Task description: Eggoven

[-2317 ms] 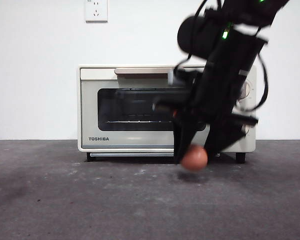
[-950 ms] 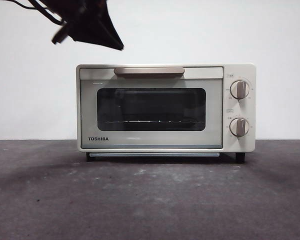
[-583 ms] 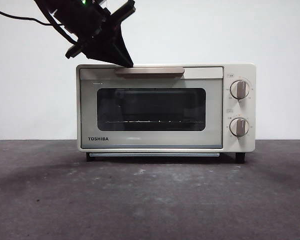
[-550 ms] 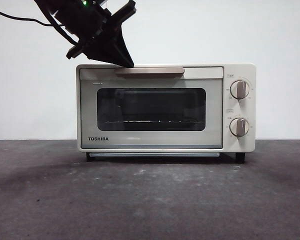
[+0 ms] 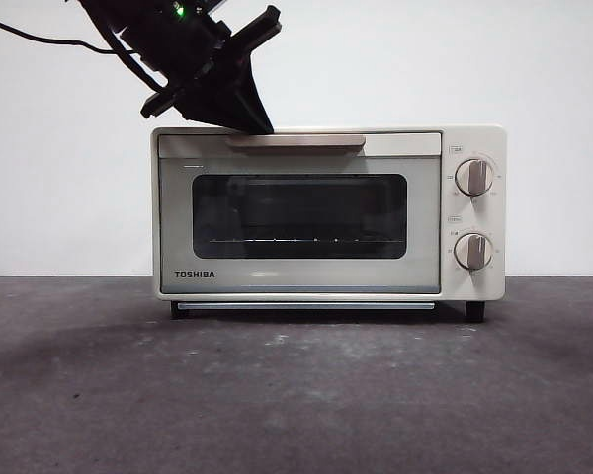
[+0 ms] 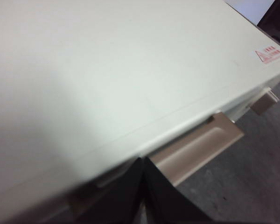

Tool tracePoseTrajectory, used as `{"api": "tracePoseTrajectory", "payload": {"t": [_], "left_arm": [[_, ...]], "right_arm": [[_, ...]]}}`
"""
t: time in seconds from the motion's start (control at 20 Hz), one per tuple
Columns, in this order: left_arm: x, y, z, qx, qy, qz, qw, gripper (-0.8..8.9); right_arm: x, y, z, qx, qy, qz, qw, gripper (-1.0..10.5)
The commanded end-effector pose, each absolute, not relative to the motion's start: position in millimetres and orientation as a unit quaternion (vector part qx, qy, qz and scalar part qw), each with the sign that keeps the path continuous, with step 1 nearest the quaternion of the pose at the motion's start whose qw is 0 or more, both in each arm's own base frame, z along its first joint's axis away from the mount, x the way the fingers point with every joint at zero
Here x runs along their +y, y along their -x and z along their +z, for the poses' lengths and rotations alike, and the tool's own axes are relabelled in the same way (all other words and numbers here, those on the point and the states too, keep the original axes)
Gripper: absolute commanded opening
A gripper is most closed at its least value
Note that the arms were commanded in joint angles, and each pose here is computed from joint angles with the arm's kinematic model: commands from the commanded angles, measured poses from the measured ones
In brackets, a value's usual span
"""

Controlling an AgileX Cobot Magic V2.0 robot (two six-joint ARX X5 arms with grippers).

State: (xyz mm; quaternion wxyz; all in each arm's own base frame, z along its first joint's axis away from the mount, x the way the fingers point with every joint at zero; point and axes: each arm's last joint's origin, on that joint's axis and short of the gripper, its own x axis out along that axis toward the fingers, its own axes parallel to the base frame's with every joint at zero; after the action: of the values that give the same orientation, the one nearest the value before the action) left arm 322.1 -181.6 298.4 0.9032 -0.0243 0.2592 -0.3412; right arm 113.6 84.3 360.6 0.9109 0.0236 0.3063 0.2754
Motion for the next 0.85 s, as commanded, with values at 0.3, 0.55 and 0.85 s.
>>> {"api": "tracePoseTrajectory", "payload": {"t": [0.3,0.55,0.85], "left_arm": [[-211,-302,278,0.333,-0.025,-0.377,0.864,0.07],[-227,-283,272,0.374,-0.044,-0.396,0.837,0.07],[-243,-258,264,0.426,-0.071,-0.417,0.8,0.07]], "right_arm": [[86,-114,365,0.294,-0.02,0.282,0.913,0.0],[86,-114,366,0.291,-0.021,0.282,0.914,0.0],[86,-115,366,0.287,-0.023,0.282,0.915,0.0]]}}
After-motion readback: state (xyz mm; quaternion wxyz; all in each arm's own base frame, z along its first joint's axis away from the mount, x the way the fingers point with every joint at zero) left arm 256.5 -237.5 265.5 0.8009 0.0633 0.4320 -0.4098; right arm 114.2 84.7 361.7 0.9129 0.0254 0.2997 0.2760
